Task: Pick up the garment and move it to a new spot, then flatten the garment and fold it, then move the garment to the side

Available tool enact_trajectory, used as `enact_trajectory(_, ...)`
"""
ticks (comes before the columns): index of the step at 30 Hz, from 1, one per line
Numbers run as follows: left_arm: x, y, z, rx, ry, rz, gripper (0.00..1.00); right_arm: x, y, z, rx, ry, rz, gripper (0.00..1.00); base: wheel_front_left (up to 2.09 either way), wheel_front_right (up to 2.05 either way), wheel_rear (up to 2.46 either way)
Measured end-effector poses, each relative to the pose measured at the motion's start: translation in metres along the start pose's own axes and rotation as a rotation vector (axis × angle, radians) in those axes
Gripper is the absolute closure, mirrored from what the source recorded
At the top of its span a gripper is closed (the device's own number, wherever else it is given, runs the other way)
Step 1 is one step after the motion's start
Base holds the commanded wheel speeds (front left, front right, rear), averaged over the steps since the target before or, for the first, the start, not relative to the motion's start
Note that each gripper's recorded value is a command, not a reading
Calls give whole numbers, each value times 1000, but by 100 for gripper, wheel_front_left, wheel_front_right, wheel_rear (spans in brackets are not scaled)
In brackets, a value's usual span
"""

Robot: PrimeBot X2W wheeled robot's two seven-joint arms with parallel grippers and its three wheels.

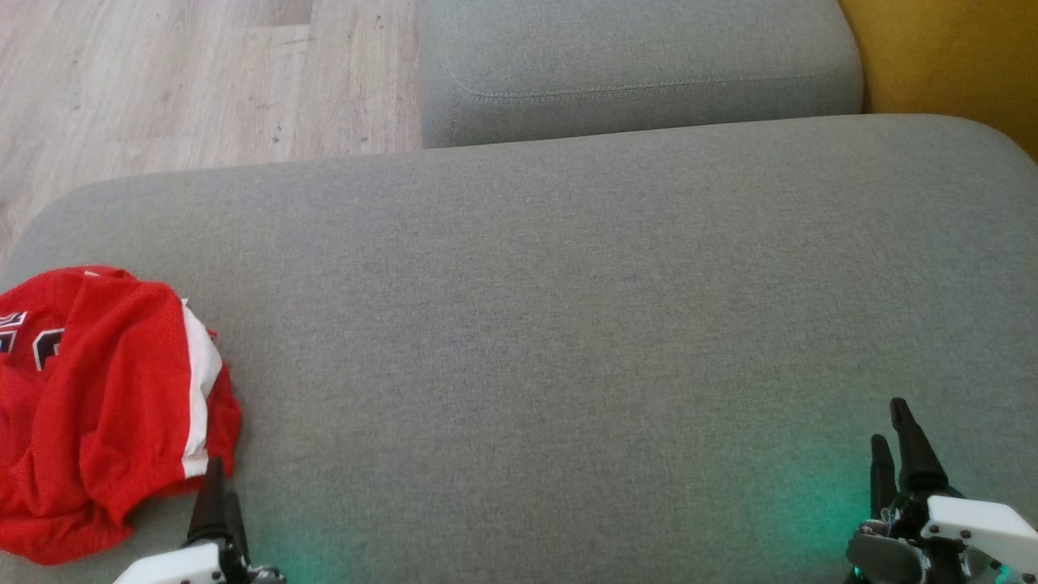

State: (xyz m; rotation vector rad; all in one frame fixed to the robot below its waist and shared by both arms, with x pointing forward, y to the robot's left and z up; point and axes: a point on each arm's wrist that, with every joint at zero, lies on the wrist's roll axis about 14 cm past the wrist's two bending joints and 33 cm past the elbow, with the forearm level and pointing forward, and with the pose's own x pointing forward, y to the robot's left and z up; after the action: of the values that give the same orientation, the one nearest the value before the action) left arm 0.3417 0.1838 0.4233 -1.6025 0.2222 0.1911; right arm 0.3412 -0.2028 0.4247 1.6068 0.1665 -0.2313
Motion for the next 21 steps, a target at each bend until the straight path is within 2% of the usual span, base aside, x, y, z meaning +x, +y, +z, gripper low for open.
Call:
enact_trajectory(9,0,-7,-1,37,-9,-21,0,0,4,-7,-53,10,13,0,0,0,0)
enact_trajectory(21,-1,-20,-4,227,-13,-60,0,0,15,-17,-226,29,49,0,0,0,0)
